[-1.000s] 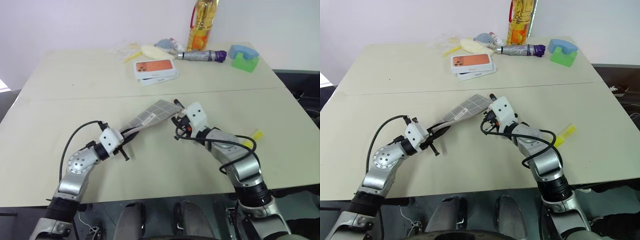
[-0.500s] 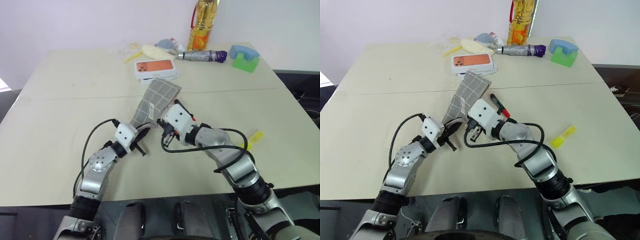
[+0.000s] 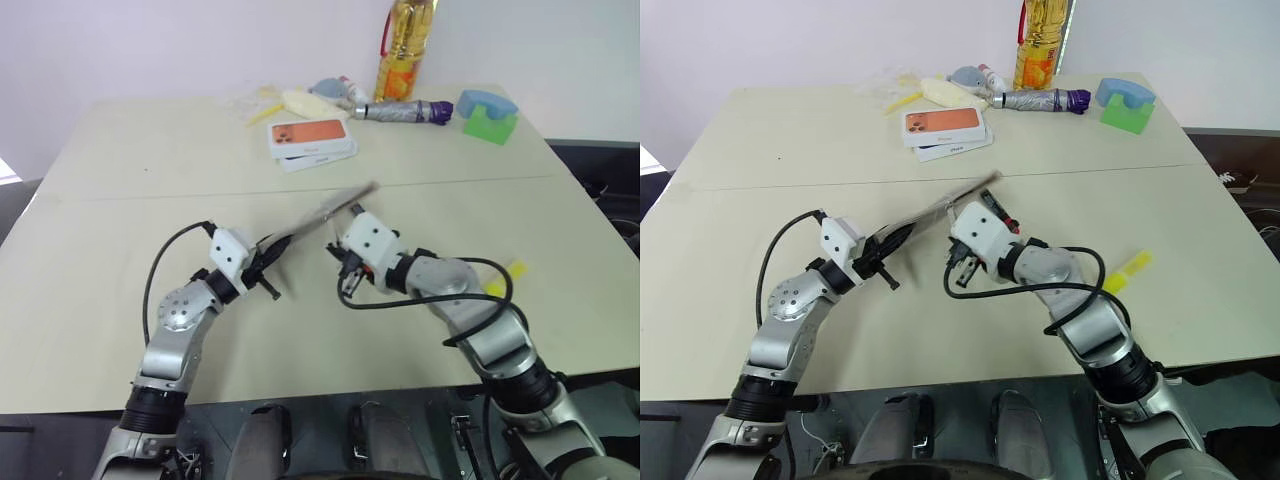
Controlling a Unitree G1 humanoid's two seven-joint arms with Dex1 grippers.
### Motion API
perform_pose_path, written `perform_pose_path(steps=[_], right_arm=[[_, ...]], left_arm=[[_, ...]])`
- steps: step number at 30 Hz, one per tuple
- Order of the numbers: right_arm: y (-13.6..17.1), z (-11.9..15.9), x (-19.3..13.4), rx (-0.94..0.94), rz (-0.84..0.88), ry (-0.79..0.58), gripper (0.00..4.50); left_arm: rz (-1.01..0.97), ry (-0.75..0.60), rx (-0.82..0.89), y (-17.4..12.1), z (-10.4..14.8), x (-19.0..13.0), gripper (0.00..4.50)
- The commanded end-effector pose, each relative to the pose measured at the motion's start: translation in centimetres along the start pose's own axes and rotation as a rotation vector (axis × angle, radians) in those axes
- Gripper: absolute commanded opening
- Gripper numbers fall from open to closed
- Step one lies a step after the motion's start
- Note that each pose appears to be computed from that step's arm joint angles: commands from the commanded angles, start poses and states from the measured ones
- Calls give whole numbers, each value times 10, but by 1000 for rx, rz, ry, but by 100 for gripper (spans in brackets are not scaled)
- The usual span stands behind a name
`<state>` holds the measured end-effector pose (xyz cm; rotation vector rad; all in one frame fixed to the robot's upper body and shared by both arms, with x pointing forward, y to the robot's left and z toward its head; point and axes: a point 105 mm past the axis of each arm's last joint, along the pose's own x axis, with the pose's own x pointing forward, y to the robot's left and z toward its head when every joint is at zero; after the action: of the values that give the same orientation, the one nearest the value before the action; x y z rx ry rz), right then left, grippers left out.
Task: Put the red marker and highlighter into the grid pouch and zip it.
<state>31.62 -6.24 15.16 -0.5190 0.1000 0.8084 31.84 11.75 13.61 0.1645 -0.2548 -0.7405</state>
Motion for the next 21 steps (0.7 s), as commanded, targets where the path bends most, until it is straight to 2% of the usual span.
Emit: perform_pose_path(steps=[1,13,21], right_arm=[[4,13,-2,-24,22,-53,6],[51,42,11,-66,195,-130,6],[60,47,13,-154,261,-124,6]], left_arm=[[-3,-56,20,-1,16,2,0],[-16,-61,48,-26,8,31,0],[-10,-68,59,-34,4,46,0]])
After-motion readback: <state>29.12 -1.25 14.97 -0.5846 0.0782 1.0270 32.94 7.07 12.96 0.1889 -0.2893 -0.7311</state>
